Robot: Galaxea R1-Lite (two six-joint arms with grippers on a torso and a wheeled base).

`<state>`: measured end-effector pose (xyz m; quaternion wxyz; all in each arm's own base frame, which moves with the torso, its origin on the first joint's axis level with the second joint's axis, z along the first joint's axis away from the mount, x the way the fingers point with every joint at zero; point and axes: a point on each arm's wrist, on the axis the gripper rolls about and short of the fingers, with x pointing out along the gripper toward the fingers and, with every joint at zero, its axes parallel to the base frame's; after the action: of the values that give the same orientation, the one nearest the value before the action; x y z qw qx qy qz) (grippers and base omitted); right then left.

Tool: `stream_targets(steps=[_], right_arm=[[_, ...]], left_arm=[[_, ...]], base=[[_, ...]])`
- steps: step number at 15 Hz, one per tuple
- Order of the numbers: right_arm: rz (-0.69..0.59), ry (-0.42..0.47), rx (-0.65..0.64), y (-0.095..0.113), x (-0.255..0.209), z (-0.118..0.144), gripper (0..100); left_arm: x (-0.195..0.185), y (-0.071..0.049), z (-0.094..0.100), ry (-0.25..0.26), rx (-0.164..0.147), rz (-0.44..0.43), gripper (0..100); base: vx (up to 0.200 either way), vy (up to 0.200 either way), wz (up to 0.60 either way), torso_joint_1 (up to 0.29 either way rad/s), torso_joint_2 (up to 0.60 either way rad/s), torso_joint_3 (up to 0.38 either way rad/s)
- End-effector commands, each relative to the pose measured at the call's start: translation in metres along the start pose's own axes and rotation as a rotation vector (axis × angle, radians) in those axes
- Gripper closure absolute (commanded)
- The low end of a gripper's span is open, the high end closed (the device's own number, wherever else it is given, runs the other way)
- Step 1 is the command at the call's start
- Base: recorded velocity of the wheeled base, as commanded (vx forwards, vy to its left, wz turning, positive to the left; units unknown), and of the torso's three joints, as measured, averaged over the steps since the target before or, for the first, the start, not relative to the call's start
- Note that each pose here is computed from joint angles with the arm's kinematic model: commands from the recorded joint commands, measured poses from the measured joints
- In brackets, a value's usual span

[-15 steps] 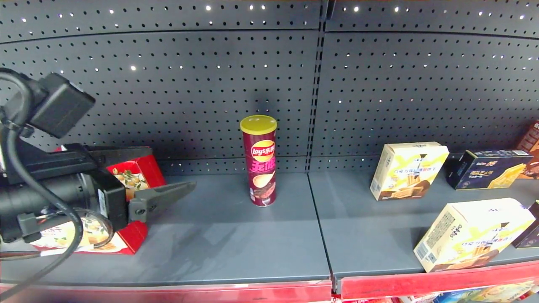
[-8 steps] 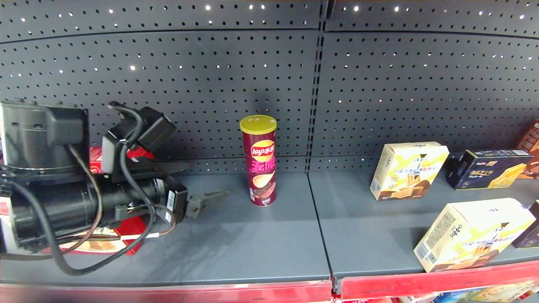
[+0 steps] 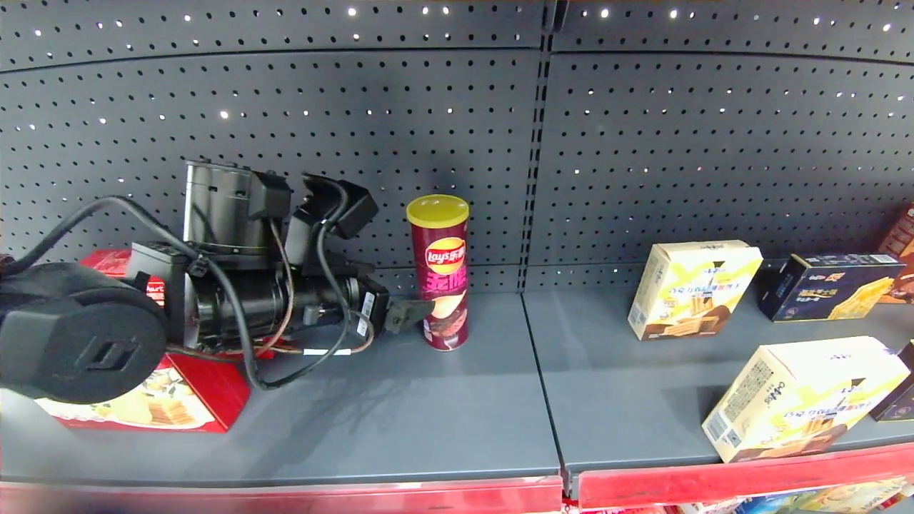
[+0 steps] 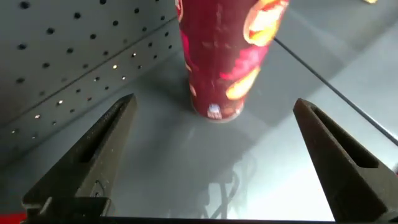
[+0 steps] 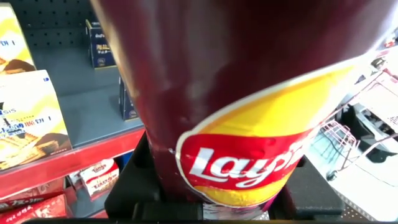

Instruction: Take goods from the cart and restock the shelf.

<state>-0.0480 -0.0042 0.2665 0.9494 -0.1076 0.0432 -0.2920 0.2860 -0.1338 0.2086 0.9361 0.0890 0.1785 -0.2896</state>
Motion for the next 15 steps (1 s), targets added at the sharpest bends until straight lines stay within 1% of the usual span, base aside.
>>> stream_targets(steps=[1, 3, 4, 5, 7, 8, 9, 10, 13, 15], right_arm=[[0.002, 0.012, -0.007, 0.001, 0.003, 0.001, 100], [-0.001, 0.014, -0.007, 0.002, 0.004, 0.001, 100], [-0.002, 0.016, -0.008, 0.002, 0.004, 0.001, 100], [-0.004, 0.016, -0.008, 0.002, 0.004, 0.001, 100], [-0.003, 0.024, -0.012, 0.003, 0.006, 0.001, 100], [-0.003, 0.027, -0.015, 0.003, 0.007, 0.002, 100], [-0.002, 0.028, -0.016, 0.003, 0.007, 0.002, 100], [-0.002, 0.030, -0.017, 0.003, 0.007, 0.002, 100], [-0.002, 0.037, -0.020, 0.004, 0.009, 0.002, 100], [-0.003, 0.038, -0.021, 0.004, 0.009, 0.002, 100]], left_arm=[[0.025, 0.002, -0.004, 0.032, -0.003, -0.002, 0], [0.037, 0.005, 0.000, 0.023, -0.005, 0.002, 0], [0.042, 0.006, 0.004, 0.014, -0.014, 0.002, 0], [0.048, 0.007, 0.010, -0.004, -0.032, 0.009, 0], [0.055, 0.009, 0.015, -0.019, -0.062, 0.025, 0], [0.058, 0.010, 0.016, -0.030, -0.071, 0.028, 0], [0.059, 0.010, 0.017, -0.042, -0.073, 0.027, 0], [0.062, 0.011, 0.015, -0.041, -0.085, 0.036, 0], [0.063, 0.010, 0.012, -0.033, -0.087, 0.040, 0], [0.064, 0.005, 0.013, -0.034, -0.082, 0.029, 0]], base=[[0.000, 0.000, 0.00, 0.000, 0.00, 0.000], [0.000, 0.000, 0.00, 0.000, 0.00, 0.000], [0.000, 0.000, 0.00, 0.000, 0.00, 0.000], [0.000, 0.000, 0.00, 0.000, 0.00, 0.000], [0.000, 0.000, 0.00, 0.000, 0.00, 0.000], [0.000, 0.000, 0.00, 0.000, 0.00, 0.000], [0.000, 0.000, 0.00, 0.000, 0.00, 0.000], [0.000, 0.000, 0.00, 0.000, 0.00, 0.000], [0.000, 0.000, 0.00, 0.000, 0.00, 0.000], [0.000, 0.000, 0.00, 0.000, 0.00, 0.000]])
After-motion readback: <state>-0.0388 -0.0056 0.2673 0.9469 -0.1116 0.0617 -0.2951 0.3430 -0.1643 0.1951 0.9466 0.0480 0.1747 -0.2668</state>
